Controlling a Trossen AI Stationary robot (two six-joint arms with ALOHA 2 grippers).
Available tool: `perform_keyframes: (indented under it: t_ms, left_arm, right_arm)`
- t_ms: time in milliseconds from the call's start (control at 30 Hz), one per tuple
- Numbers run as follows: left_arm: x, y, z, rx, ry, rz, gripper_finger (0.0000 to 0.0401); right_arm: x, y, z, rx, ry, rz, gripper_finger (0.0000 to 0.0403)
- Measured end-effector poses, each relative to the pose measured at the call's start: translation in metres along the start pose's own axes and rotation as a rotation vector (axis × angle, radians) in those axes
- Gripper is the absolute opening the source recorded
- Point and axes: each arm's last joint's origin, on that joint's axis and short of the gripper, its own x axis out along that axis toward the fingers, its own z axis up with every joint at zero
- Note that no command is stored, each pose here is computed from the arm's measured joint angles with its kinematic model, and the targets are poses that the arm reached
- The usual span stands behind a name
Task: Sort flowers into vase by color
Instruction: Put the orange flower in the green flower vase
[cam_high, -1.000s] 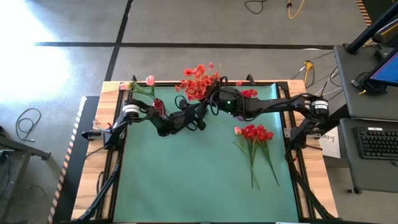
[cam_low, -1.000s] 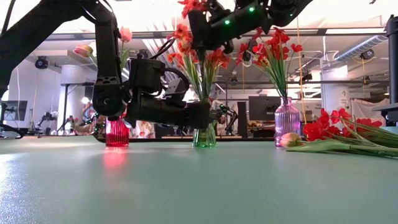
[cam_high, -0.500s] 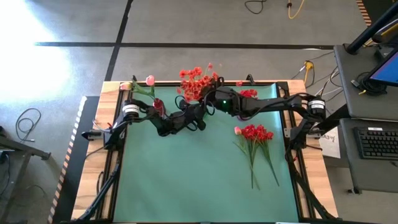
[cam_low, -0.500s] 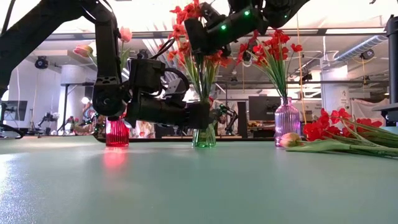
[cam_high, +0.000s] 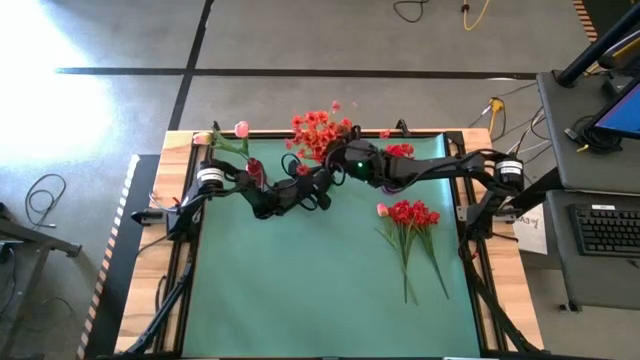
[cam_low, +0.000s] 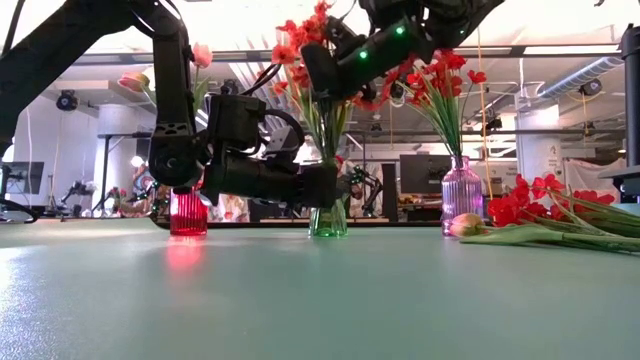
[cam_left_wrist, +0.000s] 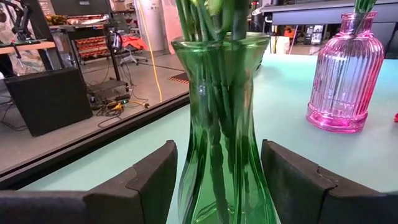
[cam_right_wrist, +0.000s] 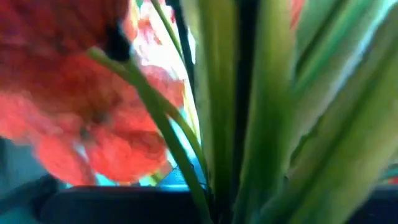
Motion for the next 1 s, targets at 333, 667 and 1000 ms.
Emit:
perform_keyframes:
  t_ms: [333, 667, 1000]
  left_arm:
    - [0.0, 0.0, 0.0, 0.0, 0.0, 0.0, 0.0209]
    - [0.0, 0.0, 0.0, 0.0, -0.001, 0.001, 0.0209]
    - [0.0, 0.0, 0.0, 0.0, -0.001, 0.003, 0.0209]
  right_arm:
    - [-0.003, -0.001, 0.002, 0.003, -0.004, 0.0, 0.0029]
    - [-0.009, -0.003, 0.007, 0.016, -0.003, 0.003, 0.013]
    - [-0.023, -0.004, 0.016, 0.01, 0.017, 0.02, 0.0175]
